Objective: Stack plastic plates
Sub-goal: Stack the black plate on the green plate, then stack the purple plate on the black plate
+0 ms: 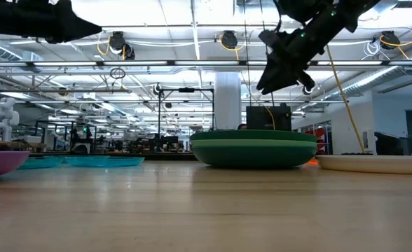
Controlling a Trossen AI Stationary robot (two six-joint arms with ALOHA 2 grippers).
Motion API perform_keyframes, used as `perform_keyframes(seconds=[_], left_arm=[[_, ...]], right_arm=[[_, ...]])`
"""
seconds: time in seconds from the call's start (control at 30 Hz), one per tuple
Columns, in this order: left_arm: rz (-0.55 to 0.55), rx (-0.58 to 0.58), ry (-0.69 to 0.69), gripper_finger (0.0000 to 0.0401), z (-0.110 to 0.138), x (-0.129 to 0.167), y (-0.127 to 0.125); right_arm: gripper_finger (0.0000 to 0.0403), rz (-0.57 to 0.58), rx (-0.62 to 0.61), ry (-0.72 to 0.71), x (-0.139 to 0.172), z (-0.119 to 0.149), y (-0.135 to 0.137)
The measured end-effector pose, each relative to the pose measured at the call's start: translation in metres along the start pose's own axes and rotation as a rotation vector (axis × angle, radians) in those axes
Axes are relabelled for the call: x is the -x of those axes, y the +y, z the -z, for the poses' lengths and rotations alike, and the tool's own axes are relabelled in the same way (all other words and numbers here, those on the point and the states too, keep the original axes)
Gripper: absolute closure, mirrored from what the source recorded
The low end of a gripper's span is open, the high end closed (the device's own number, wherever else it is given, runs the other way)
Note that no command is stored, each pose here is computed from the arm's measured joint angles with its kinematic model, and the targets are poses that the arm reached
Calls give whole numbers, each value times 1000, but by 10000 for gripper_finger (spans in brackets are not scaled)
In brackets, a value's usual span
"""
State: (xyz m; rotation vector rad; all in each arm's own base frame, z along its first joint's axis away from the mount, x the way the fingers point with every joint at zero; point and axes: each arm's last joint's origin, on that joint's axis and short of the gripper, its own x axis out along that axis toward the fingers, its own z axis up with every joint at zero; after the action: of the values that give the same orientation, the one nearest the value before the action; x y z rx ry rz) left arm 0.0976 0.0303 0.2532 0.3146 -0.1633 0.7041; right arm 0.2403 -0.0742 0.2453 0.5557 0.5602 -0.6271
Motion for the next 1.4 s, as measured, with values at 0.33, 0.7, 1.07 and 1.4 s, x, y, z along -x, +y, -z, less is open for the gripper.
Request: perform_keyframes(seconds=[0.33, 0.7, 1.07, 1.4], left_arm=[[1, 0, 2, 329, 0, 0, 0], [2, -5, 3, 329, 0, 0, 0], [2, -5, 3, 329, 0, 0, 0], [2, -5, 4, 329, 0, 0, 0]], right_arm=[[310, 37, 62, 129, -50, 28, 11], [310, 89, 90, 212, -85, 48, 8], [310, 181, 117, 197, -104, 57, 2], [310, 126, 131, 131, -82, 41, 7]])
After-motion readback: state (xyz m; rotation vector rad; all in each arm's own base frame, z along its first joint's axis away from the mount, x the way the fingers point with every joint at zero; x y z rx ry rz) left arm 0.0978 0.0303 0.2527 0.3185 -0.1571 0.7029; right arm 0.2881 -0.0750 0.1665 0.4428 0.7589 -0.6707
